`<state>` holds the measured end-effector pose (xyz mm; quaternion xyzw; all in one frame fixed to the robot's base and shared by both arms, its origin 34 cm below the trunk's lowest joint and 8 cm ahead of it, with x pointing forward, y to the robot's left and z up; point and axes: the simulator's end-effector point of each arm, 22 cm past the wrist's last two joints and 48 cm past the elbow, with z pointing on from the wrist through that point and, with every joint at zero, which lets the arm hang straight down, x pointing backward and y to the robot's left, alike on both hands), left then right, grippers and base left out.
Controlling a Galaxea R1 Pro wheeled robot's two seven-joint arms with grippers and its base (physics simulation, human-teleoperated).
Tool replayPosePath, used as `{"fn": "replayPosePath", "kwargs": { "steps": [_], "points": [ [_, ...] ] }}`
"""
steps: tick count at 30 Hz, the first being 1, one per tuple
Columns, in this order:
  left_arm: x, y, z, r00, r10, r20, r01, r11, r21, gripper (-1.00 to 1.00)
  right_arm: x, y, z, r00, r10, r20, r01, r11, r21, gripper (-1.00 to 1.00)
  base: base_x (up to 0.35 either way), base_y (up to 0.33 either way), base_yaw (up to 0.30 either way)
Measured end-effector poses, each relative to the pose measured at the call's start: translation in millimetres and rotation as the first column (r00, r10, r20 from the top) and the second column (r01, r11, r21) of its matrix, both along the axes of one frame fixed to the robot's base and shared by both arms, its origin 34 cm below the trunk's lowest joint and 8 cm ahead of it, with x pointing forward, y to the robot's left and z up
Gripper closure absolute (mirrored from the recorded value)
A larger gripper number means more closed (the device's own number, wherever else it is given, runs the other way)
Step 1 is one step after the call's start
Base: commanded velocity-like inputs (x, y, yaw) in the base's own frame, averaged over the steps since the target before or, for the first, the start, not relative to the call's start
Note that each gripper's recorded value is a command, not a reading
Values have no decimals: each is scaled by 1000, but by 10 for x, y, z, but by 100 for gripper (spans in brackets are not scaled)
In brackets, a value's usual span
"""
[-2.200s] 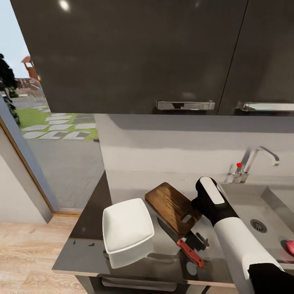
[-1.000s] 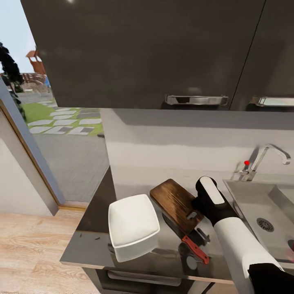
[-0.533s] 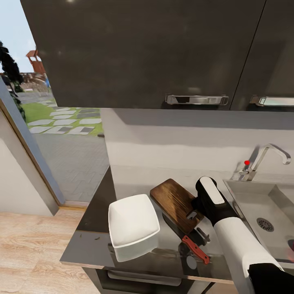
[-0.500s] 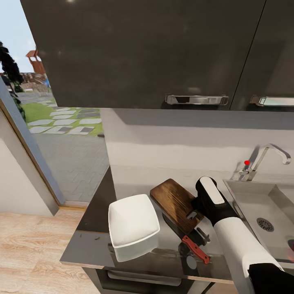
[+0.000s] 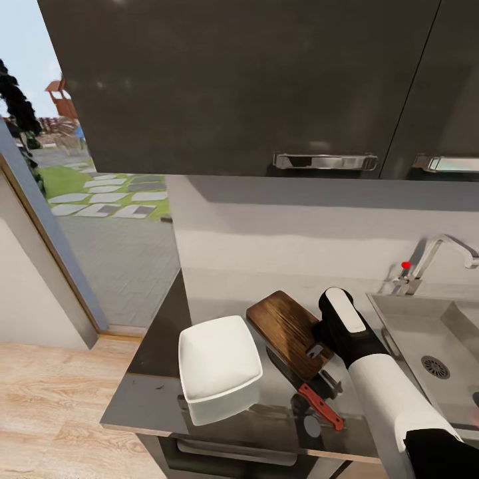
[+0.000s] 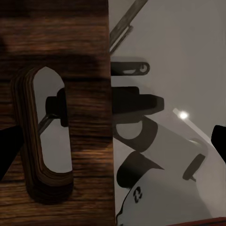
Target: In the kitchen, take the Vidalia onion out of the sink, dice it on the chopping board with the paring knife, put the diced onion into the bowl on the countertop, then place both the paring knife and the chopping board into the sink.
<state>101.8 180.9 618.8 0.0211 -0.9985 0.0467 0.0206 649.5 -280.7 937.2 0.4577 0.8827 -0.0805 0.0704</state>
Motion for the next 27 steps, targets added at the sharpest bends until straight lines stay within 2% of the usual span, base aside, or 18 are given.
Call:
{"fn": "replayPosePath", "kwargs": {
  "steps": [27],
  "points": [
    [-7, 0, 0, 1000, 0, -2, 0, 1000, 0, -100, -2, 1, -10, 1000, -1, -2, 1, 1000, 2, -100, 0, 0, 1]
  ]
}}
